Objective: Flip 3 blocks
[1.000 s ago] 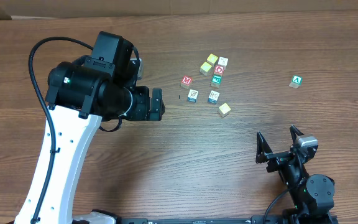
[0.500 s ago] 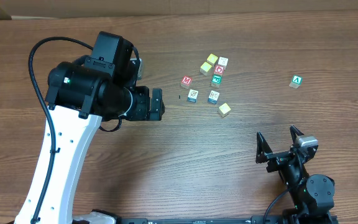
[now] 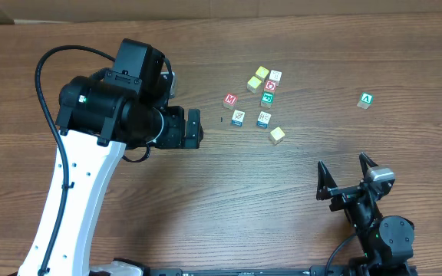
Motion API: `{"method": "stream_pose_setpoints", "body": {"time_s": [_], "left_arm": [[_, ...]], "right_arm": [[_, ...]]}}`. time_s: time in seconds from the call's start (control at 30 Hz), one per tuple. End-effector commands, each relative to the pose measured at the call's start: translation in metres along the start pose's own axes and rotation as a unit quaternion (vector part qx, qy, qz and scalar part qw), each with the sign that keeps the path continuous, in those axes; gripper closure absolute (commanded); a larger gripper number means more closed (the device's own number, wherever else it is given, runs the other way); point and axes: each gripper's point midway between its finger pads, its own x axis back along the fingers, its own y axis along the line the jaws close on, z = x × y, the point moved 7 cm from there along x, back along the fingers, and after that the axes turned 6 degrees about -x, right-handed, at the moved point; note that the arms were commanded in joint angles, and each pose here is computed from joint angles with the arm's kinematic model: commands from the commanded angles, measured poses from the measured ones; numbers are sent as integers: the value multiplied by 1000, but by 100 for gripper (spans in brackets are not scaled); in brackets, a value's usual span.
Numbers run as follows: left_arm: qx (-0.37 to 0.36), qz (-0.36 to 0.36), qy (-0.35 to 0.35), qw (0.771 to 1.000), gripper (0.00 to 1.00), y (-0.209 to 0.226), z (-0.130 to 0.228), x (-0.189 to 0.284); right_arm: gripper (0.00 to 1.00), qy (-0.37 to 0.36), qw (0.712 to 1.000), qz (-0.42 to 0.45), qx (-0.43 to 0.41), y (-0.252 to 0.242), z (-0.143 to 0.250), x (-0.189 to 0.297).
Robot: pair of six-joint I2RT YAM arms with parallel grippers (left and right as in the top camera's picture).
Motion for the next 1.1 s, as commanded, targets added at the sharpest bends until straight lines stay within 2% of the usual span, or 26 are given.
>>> {"method": "stream_pose_setpoints", "body": {"time_s": [0.0, 0.1, 0.2, 0.27, 0.4, 0.63, 0.77, 1.07], "left_arm": [[2, -6, 3, 1000, 0, 0, -1, -4], [2, -6, 3, 1000, 0, 0, -1, -4], [2, -6, 3, 1000, 0, 0, -1, -4], [2, -6, 3, 1000, 0, 0, -1, -4], [2, -6, 3, 1000, 0, 0, -1, -4], [2, -6, 3, 1000, 0, 0, -1, -4], [2, -6, 3, 1000, 0, 0, -1, -4], [2, -6, 3, 1000, 0, 0, -1, -4]], "right_arm": [[0, 5, 1000, 9, -6, -3, 2, 1], [0, 10, 1000, -2, -7, 0, 4, 1], [0, 17, 998, -62, -19, 14, -2, 4], [0, 11, 997, -69, -40, 17, -10, 7], [0, -6, 996, -73, -47, 25, -36, 17], [0, 19, 996, -64, -52, 41, -88, 32], [0, 48, 995, -58, -58, 50, -124, 30], [0, 173, 981, -28, -85, 66, -188, 6]]}}
